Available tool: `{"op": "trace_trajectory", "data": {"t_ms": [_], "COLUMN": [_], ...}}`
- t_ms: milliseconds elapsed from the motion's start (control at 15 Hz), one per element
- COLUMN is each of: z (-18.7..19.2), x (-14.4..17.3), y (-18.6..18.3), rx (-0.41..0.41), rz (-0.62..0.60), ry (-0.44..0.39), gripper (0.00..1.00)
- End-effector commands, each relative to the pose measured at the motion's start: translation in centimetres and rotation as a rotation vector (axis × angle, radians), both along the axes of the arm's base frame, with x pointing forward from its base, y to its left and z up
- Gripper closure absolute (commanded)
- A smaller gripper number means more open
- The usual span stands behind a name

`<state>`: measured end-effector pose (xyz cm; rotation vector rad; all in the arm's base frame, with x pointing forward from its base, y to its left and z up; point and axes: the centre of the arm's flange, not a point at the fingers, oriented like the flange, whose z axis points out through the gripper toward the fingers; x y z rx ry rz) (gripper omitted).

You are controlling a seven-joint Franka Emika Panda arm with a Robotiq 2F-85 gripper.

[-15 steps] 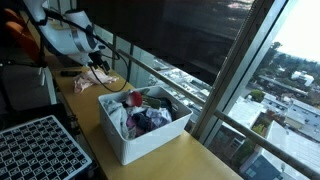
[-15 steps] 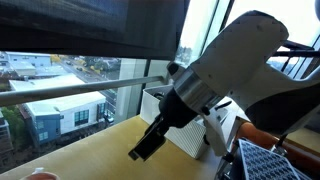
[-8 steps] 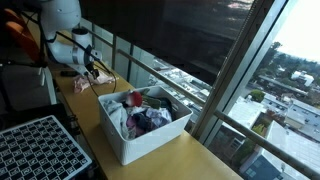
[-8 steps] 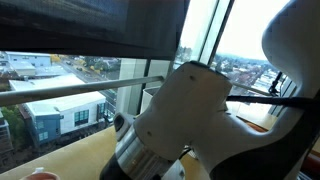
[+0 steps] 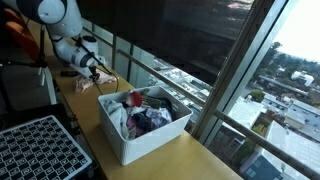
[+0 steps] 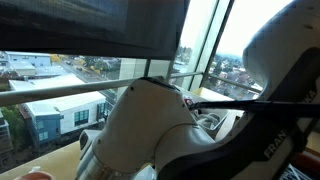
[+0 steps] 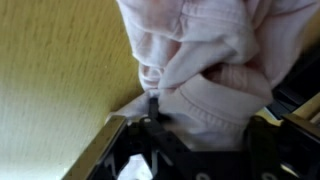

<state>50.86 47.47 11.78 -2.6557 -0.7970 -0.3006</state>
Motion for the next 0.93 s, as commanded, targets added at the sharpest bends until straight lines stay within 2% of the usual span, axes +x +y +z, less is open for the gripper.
{"op": "trace_trajectory", "data": {"t_ms": [0,267,333,467,600,867], "z": [0.8,5.1,7.0,9.8,13.0,19.8], "x": [2.9,4.8,5.0,5.2,5.0,3.7], "y": [-0.7,-6.0,-8.1,-11.0,-13.6,-18.4], "rx": [-0.024,-0.075,-0.088,-0.103,-0.119,-0.147], "rz": [-0.001,-0.041,-0.059,-0.096,-0.138,-0.229], "ry": [-0.006,-0.064,-0.089,-0.132,-0.193,-0.316], "gripper": [0.65,0.95,0.99,1.0,0.97,0.97]}}
